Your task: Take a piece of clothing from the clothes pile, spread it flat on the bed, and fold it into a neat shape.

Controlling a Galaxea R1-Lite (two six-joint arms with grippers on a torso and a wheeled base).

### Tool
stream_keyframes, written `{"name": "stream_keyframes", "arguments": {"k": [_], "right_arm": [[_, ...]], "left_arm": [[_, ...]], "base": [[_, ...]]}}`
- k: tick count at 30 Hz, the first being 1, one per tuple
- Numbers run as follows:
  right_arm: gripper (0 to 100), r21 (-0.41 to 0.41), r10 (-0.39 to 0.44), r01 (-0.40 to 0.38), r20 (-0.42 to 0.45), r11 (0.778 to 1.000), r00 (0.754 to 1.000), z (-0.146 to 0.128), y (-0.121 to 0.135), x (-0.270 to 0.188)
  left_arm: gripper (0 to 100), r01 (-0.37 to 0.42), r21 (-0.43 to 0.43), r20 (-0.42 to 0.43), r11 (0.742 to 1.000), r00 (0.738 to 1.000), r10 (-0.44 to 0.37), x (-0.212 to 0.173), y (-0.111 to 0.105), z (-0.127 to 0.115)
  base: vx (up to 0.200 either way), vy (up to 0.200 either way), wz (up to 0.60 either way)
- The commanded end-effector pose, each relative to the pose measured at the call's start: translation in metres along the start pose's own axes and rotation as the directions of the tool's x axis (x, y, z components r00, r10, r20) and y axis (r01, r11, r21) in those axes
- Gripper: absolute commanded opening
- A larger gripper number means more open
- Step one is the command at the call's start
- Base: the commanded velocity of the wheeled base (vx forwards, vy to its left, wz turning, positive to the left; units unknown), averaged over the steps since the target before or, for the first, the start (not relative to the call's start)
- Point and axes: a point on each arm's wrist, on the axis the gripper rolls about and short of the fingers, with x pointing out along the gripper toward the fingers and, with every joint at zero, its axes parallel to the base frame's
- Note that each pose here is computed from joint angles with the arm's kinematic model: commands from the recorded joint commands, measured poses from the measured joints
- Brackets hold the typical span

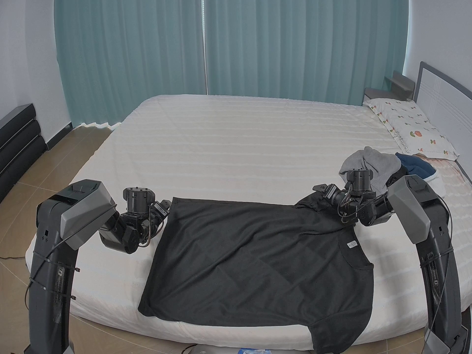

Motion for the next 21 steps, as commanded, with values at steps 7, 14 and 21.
{"name": "stream_keyframes", "arguments": {"k": [7,14,21], "right_arm": [[100,-0.04,-0.03,0.027,-0.094,0.999,0.995,-0.017,0.003,0.001],[100,-0.037,-0.032,0.029,-0.096,0.999,0.995,-0.021,-0.004,0.015],[100,-0.025,0.012,-0.013,-0.047,1.0,0.999,-0.021,0.001,0.034]], "left_arm": [[100,-0.001,0.0,-0.001,1.0,1.0,0.001,0.0,0.0,0.0],[100,-0.002,0.0,-0.001,1.0,1.0,0.002,0.001,0.001,-0.001],[100,-0.003,0.0,0.0,1.0,1.0,0.003,0.001,0.001,-0.001]], "base": [[0.0,0.0,0.0],[0.0,0.0,0.0],[0.0,0.0,0.0]]}}
